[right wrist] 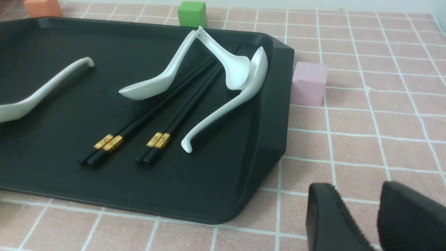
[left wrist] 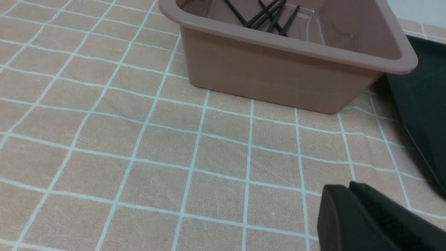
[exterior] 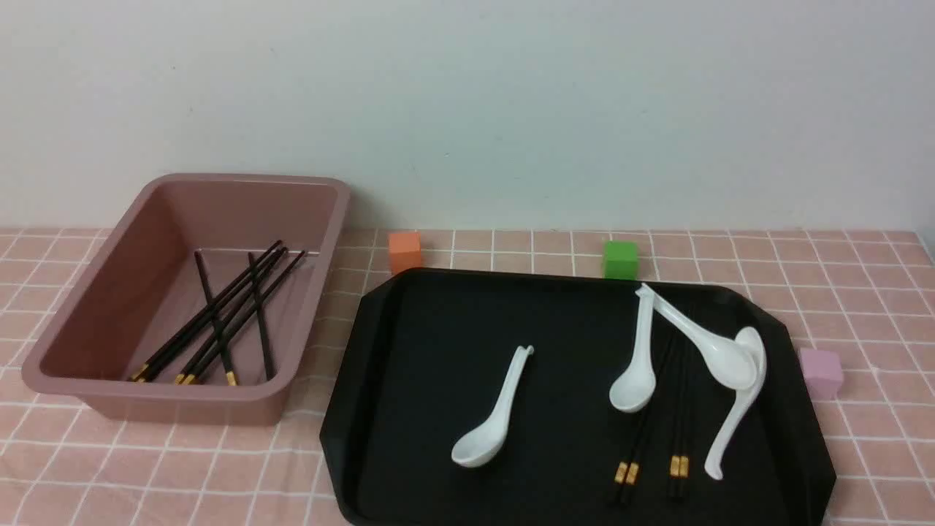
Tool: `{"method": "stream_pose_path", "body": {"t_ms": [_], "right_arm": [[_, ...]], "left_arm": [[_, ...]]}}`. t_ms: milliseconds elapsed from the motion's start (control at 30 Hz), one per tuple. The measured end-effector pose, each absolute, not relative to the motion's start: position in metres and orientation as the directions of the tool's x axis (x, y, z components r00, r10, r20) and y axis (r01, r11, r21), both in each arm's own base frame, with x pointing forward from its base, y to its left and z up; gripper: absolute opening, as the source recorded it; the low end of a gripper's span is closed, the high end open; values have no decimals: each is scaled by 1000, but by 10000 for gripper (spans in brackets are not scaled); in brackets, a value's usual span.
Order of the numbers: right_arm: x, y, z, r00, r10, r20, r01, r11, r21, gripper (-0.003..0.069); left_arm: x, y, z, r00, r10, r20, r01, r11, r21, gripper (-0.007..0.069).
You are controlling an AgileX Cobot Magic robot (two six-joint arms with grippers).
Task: On pink tablecloth take chopsticks from black tray and put them in box.
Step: 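Move the gripper over the chopsticks on the black tray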
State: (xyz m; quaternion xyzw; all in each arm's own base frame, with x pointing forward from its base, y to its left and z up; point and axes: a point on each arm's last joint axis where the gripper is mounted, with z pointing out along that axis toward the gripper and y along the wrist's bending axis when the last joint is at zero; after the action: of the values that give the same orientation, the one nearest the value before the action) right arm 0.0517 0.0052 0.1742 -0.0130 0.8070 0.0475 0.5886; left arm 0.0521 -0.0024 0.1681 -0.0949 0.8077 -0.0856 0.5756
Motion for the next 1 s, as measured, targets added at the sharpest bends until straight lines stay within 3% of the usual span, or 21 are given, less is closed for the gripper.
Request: {"method": "stream_pose_path", "body": {"t_ms": [567, 867, 933, 1000], "right_arm": [[52, 5, 174, -307, 35, -951, -77, 995, 61, 240], [52, 1, 175, -288, -97, -953, -68, 994, -81, 240], [53, 2, 176, -264, -12, -965, -59, 998, 3, 240], [55, 5, 181, -204, 162, -966, -55, 983, 176, 240]], "left_arm": [[52, -2, 168, -319, -252, -914, -55, 967, -248, 36], [52, -2, 168, -319, -252, -914, -55, 967, -248, 36], [52, -2, 168, -319, -252, -914, -55, 967, -248, 36], [52, -2, 168, -319, -252, -914, -55, 967, -248, 36]]}}
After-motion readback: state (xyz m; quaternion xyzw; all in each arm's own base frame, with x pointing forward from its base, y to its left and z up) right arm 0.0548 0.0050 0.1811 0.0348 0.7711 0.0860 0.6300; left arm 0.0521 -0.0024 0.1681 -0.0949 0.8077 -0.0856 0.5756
